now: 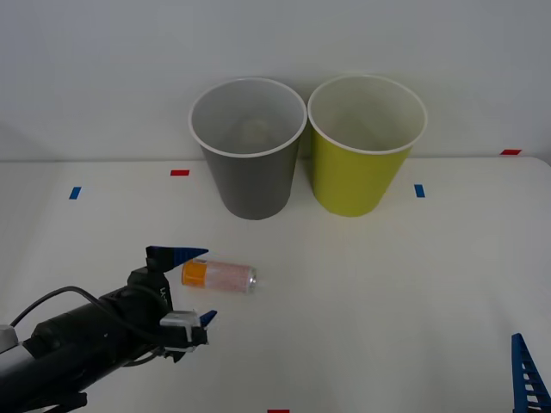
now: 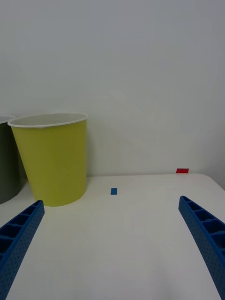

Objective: Put cans in the gray bin and PET bottles in the light green bin.

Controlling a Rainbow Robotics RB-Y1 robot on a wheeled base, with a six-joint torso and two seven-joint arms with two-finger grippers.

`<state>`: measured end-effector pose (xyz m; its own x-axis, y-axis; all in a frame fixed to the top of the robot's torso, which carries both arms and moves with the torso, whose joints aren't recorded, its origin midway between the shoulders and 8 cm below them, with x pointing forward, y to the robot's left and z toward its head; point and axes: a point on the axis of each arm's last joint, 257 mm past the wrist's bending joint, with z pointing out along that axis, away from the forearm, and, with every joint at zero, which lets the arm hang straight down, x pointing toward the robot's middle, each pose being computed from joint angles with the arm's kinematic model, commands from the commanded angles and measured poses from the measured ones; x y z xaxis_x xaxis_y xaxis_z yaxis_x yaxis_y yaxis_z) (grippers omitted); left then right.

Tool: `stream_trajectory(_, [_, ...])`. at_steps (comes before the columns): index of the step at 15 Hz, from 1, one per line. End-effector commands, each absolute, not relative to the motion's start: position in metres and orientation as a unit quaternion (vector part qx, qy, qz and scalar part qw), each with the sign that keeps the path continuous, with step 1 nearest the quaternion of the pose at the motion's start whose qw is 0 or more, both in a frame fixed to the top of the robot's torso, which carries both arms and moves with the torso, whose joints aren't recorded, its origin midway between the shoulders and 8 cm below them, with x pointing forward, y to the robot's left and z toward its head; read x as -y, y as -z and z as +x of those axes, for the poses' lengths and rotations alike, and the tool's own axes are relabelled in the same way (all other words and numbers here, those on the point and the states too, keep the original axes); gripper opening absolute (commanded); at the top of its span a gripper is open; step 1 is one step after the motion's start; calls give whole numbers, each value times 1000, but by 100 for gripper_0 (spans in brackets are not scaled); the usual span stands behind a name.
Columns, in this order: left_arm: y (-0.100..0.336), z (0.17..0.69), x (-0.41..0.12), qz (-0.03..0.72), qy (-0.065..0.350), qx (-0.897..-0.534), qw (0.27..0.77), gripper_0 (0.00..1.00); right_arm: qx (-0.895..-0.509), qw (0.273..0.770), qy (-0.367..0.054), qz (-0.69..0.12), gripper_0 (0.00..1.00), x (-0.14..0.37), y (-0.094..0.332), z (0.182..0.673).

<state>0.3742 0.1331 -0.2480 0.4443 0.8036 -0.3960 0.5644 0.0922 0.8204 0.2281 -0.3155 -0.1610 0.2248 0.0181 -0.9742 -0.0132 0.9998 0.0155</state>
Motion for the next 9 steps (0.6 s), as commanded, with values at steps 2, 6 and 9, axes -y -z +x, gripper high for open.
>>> stream_trajectory(2, [253,388,-134,684,-148,-508,503,100,-622,783,-10,2,100,315,161,228])
stream_trajectory(6, [266,389,-142,661,-117,-583,458,100,-622,783,-10,2,100,315,161,228])
stream_trajectory(9, [251,387,-135,669,-133,-588,435,100,-622,783,-10,2,100,315,161,228])
